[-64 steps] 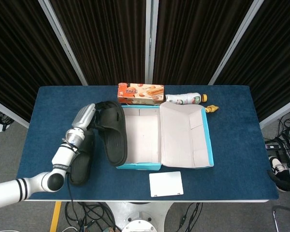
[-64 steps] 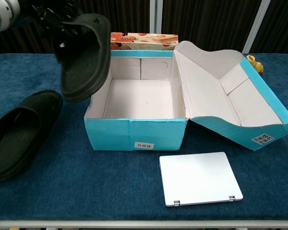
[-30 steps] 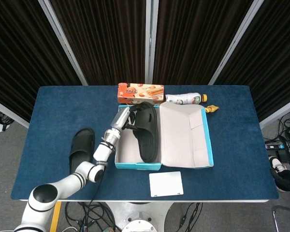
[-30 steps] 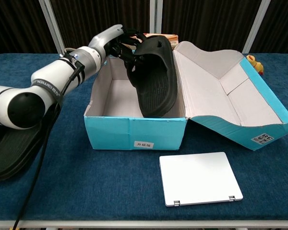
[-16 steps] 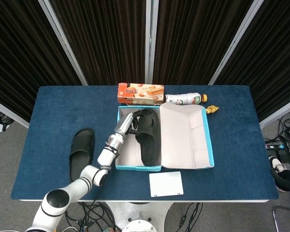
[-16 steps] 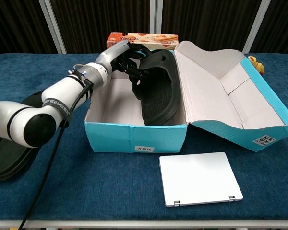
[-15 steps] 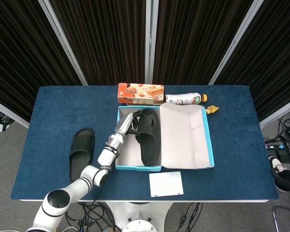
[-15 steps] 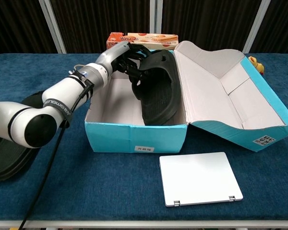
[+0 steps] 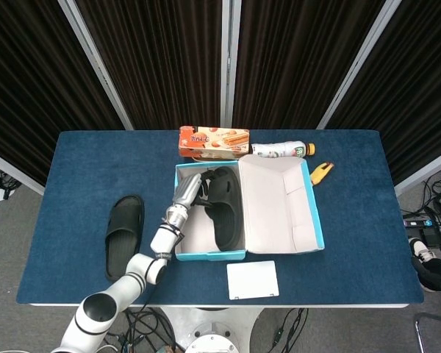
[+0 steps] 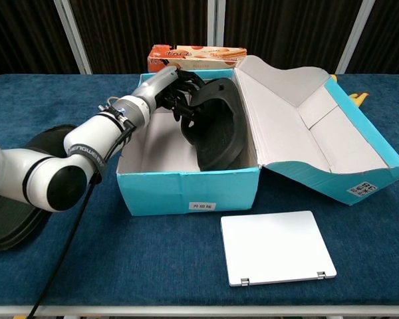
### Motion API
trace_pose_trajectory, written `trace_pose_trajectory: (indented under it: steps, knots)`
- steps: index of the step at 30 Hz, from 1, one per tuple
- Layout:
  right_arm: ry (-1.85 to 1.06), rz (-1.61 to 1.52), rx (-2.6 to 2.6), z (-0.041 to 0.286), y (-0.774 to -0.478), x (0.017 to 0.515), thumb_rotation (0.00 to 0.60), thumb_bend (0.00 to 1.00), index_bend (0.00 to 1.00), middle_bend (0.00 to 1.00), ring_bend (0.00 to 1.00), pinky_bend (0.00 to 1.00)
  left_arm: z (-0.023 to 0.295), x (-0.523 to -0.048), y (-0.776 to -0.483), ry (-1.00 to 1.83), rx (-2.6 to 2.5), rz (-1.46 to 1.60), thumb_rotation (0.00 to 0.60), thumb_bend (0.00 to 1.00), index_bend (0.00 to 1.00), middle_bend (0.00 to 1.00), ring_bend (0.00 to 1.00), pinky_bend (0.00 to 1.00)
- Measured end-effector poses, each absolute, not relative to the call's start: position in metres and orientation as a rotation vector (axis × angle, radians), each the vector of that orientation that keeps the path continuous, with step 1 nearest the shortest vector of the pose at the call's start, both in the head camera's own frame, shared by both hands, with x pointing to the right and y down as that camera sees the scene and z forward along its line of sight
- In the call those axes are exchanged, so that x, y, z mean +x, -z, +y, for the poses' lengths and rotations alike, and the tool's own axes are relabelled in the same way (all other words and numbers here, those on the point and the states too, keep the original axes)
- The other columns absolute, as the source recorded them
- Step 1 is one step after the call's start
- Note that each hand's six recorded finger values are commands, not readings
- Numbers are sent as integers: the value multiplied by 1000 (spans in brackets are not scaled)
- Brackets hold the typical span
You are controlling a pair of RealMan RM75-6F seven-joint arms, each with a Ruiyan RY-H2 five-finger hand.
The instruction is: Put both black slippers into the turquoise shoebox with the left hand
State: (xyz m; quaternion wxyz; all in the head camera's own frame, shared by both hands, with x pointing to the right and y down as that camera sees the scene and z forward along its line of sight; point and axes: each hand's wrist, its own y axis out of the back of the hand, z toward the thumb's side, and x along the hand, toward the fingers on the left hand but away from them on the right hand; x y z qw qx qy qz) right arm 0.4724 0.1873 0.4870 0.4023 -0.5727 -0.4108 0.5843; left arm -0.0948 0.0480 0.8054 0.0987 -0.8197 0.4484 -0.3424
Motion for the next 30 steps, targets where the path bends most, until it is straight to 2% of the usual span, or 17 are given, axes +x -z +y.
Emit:
trace_pose_trajectory:
  steps: [11,15,20,23,26,30]
  knots:
    - [-1479,-1039,-1451,187,-488,473,600,118,0,0,0,0,51,-94,-801,1008,-2349,1239,600,0,478,492,598,625]
    - [-1479,-1043,-1449,188,-487,474,600,119,0,0,0,0,53,-91,-798,995,-2300,1162,600,0,460,479,565,624]
    - [-1480,-1047,-1454,189,-488,475,600,119,0,0,0,0,55,-87,-796,985,-2263,1088,600,0,337,316,386,583]
    - [-1480,-1048,-1455,190,-488,475,600,120,0,0,0,0,55,-85,-794,982,-2238,1059,600,0,185,158,224,516]
    - [-1480,-1051,-1452,191,-487,477,600,120,0,0,0,0,54,-84,-790,962,-2226,1073,600,0,123,76,141,457]
    - [-1477,-1053,-1452,191,-486,477,600,120,0,0,0,0,50,-84,-786,944,-2206,1092,600,0,107,44,97,411]
